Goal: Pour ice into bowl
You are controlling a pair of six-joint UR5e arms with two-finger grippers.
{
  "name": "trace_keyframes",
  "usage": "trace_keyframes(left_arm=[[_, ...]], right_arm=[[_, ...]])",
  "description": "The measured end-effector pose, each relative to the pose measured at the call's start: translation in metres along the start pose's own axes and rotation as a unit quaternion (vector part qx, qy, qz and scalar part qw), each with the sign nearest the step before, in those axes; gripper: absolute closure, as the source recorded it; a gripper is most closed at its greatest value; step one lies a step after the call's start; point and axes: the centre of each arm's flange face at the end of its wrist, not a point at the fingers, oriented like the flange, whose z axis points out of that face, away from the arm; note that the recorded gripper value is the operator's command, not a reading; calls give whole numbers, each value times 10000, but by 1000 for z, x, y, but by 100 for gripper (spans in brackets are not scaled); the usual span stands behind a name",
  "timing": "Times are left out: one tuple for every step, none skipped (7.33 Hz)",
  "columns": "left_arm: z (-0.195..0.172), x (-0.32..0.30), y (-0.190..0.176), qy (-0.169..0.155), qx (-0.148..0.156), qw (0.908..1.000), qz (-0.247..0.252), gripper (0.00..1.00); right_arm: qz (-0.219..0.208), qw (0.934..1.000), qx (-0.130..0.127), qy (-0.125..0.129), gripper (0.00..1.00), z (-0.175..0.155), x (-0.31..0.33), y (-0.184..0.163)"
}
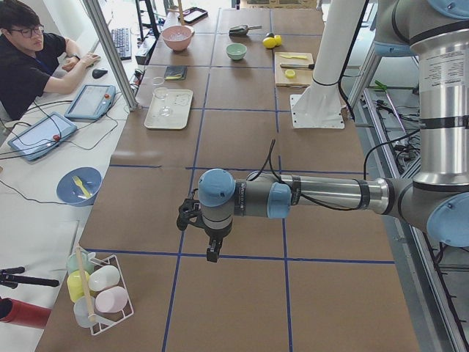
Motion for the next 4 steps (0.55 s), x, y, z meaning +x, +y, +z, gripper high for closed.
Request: trace_keyframes(left_arm=[[2, -2, 1, -1, -24, 10000, -24, 0], [4, -4, 2, -5, -38, 10000, -38, 0], [4, -5, 2, -10, -44, 10000, -45, 0], [5, -5, 2, -9, -43, 10000, -43, 0]], right_arm=[[-19, 10000, 4, -25, 0, -2, -2, 4], [-37, 10000, 13, -16, 0, -4, -4, 7], [-53, 10000, 27, -8, 0, -6, -6, 8], [-63, 10000, 35, -4, 0, -7, -6, 9]])
